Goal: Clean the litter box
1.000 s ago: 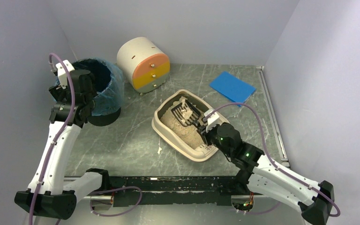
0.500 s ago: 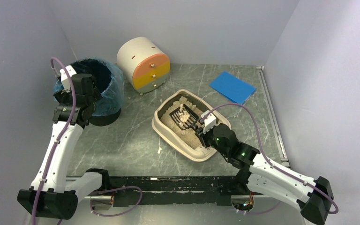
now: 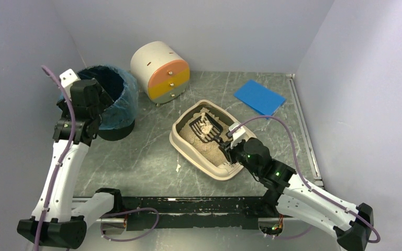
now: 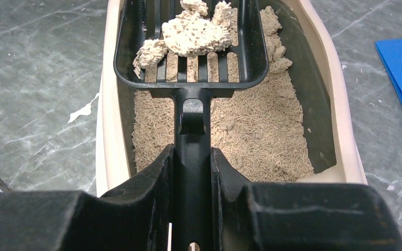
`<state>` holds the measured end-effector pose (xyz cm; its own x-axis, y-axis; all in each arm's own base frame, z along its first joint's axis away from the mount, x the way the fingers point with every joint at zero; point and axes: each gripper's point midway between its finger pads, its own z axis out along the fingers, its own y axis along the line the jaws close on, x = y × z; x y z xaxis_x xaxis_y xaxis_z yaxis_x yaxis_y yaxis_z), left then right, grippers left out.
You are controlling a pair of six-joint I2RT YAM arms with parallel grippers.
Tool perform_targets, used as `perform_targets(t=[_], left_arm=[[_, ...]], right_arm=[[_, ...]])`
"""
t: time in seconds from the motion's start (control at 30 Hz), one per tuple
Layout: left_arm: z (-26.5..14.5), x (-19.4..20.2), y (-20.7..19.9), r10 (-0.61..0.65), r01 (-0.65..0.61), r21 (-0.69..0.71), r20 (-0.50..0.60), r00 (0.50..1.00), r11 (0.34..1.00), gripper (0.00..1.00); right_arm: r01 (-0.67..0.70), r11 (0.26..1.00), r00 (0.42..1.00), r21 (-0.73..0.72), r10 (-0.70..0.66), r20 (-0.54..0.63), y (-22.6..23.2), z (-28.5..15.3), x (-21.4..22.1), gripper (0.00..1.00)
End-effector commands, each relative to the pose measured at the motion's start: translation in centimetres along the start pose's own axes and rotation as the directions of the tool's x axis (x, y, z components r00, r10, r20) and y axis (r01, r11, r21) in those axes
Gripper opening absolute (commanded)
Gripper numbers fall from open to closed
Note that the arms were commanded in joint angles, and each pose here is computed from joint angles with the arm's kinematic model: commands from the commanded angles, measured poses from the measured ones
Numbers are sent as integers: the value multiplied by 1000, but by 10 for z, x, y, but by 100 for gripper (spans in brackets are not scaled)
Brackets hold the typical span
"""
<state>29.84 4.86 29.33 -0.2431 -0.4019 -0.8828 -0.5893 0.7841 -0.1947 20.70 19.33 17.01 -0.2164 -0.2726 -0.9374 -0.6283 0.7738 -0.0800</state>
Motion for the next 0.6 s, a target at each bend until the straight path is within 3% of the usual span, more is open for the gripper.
perform_targets(t=[0.0,0.23,0.57], left_arm=[[-23,-36,-2,-126,123,41,76,989,992,89],[-9,-29,32,-136,159,-159,146,980,974,89],[22,1,13,-126,137,-126,88,988,982,88]], right_arm=[[-35,999,998,12,34,55,-2,-6,-23,0],[-27,1000,999,8,27,25,-1,-5,-29,0],[10,999,996,-47,-6,88,7,-6,-46,0]])
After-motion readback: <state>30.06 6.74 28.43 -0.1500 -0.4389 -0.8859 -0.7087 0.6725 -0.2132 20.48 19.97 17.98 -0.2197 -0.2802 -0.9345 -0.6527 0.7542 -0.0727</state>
